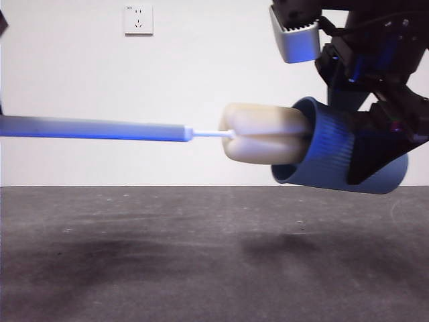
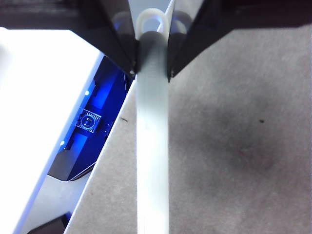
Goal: Pick up the cup brush,pick up the cup,insert the brush into the cup,clean the cup,put the cup brush back,put the cup back to the fixed position on the table
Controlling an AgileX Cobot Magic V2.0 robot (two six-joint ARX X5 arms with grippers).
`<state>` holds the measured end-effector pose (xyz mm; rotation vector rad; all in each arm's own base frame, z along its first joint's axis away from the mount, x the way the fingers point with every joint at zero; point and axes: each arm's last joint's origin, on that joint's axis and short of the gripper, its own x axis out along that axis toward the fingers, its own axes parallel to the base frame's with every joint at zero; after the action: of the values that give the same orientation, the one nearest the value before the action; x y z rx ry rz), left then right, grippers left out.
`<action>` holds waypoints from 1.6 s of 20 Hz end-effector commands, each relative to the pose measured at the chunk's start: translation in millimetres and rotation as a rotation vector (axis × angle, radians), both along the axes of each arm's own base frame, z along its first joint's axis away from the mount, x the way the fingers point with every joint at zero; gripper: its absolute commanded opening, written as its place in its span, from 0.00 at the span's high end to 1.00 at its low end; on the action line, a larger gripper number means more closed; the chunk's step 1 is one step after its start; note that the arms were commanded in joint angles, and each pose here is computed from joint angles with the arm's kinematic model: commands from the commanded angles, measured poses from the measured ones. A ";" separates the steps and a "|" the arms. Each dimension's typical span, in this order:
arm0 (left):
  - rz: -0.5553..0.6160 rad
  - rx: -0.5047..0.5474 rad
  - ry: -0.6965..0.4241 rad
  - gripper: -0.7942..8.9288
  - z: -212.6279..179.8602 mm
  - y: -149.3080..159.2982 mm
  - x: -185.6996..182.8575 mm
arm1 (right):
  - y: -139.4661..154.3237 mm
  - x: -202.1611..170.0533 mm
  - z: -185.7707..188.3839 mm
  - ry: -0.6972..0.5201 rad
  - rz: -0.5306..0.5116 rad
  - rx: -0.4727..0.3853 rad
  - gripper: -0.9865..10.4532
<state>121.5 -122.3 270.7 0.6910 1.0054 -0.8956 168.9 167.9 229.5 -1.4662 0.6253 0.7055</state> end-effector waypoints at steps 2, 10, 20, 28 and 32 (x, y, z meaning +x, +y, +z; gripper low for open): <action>-0.007 -0.041 0.004 0.93 -2.7 -9.3 3.7 | 9.6 -1.0 -4.0 -0.006 0.031 -0.010 0.93; -0.001 -0.082 0.041 0.93 -16.0 -36.7 12.5 | 41.1 -12.0 -23.2 -0.005 0.140 -0.044 0.93; 0.068 0.074 0.123 0.93 -15.6 -15.3 -3.0 | 41.8 -14.5 -25.6 -0.019 0.130 -0.090 0.93; 0.066 0.044 0.099 0.93 -6.6 -6.5 -10.8 | 42.1 -14.9 -25.6 -0.019 0.132 -0.090 0.93; 0.060 -0.008 0.067 0.93 -7.1 -14.6 -4.3 | 42.3 -15.1 -25.6 -0.019 0.133 -0.088 0.93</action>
<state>116.0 -134.7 265.5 0.6259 1.0752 -0.8710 153.5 208.3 203.9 -1.6056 0.5590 0.7751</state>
